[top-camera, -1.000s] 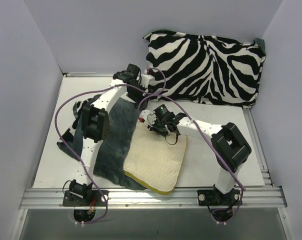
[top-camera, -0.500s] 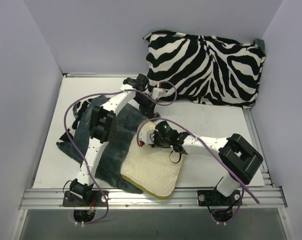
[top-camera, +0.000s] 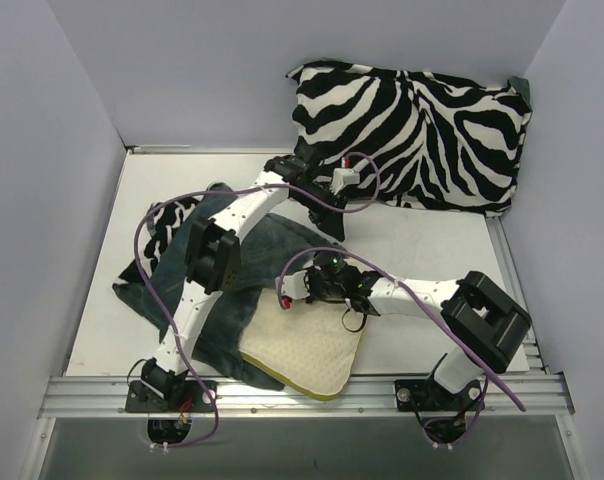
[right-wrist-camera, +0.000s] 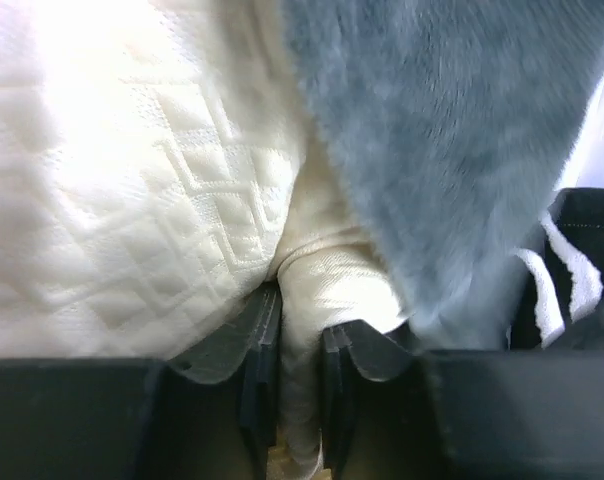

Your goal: Put the pillow into the pillowcase

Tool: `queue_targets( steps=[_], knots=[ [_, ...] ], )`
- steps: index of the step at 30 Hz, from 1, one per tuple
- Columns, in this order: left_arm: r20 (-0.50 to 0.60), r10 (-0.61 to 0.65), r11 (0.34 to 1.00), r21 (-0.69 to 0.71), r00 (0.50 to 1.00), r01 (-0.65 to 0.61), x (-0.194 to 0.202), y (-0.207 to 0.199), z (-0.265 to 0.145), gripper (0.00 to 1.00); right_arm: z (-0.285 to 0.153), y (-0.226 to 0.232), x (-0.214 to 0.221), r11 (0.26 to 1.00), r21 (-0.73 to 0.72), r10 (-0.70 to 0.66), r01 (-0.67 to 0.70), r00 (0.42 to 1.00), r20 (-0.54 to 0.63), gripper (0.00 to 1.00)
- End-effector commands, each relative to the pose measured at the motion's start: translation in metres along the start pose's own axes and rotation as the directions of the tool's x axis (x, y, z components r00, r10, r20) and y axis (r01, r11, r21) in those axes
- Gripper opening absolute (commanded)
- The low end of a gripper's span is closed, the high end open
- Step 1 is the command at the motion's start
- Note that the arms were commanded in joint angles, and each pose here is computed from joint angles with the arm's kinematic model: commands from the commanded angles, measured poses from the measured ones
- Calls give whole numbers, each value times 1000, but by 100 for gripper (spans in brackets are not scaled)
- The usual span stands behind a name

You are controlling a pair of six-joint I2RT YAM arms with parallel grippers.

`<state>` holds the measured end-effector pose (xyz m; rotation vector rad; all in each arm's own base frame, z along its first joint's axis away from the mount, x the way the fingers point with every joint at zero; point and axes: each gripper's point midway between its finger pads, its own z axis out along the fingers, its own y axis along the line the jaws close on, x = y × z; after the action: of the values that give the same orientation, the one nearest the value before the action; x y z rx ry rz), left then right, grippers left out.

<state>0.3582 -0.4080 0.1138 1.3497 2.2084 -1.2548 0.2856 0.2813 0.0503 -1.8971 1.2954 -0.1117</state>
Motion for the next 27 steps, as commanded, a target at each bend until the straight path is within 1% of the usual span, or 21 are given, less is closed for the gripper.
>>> queue_targets(
  steps=[1,2,3,4,7,8,10,11,12,13,14,15,17,18,19,20,22,23,25,26,27],
  knots=[
    [163,57,998,-48,985,-50,-46,13,-47,63,-9,-12,-33,1000,9,26,-28,994,107,17],
    [183,57,996,-74,981,-44,-49,21,-62,75,-12,-14,-34,998,15,58,-60,993,101,31],
    [224,66,992,-118,972,-40,-57,30,-90,85,-19,-19,-33,995,38,93,-97,992,88,60],
    [248,72,987,-157,966,-34,-61,37,-108,96,-24,-22,-34,986,49,154,-158,984,86,71],
    [332,101,965,-263,938,-11,-75,49,-174,97,-46,-42,-39,958,95,262,-270,961,89,85],
    [355,132,956,-291,926,-25,-82,41,-195,97,-61,-57,-42,920,112,365,-376,925,103,86],
    [359,173,940,-340,917,-45,-79,38,-224,98,-77,-71,-44,857,93,493,-506,859,134,87],
    [339,160,941,-335,927,-40,-66,39,-224,97,-86,-72,-40,766,60,631,-641,766,126,87],
    [323,232,925,-364,918,-105,-66,20,-238,97,-104,-103,-20,656,101,732,-748,663,155,86],
    [307,231,927,-358,923,-112,-55,16,-239,98,-112,-110,-14,580,75,794,-811,584,167,86],
    [275,187,944,-318,943,-94,-29,15,-225,97,-116,-106,-12,510,8,849,-860,505,156,85],
    [251,271,924,-339,929,-178,-23,-4,-233,98,-124,-115,14,355,15,922,-935,352,158,82],
    [201,326,912,-323,924,-252,-5,-19,-221,97,-126,-116,22,248,-53,961,-967,239,137,82],
    [136,370,893,-325,919,-312,17,-26,-212,97,-125,-114,30,196,-66,975,-978,187,120,82],
    [103,403,881,-312,909,-355,25,-33,-205,97,-127,-116,49,113,-48,988,-992,107,109,82],
    [66,464,860,-272,883,-432,29,-55,-190,97,-118,-107,57,62,-66,996,-996,57,64,82],
    [-47,558,807,-204,828,-555,50,-69,-165,97,-117,-109,66,-3,-108,999,-994,-7,37,84],
    [-72,626,765,-134,776,-630,51,-95,-140,97,-107,-97,74,-51,-113,998,-992,-49,-26,84],
    [-135,717,682,-70,684,-728,56,-108,-115,97,-102,-94,83,-96,-124,994,-988,-90,-55,88],
    [-155,737,662,-31,658,-748,59,-111,-100,97,-95,-89,91,-128,-114,989,-985,-119,-87,90],
    [-167,781,613,29,601,-789,60,-126,-79,98,-93,-86,95,-145,-113,985,-983,-133,-106,93]
  ],
)
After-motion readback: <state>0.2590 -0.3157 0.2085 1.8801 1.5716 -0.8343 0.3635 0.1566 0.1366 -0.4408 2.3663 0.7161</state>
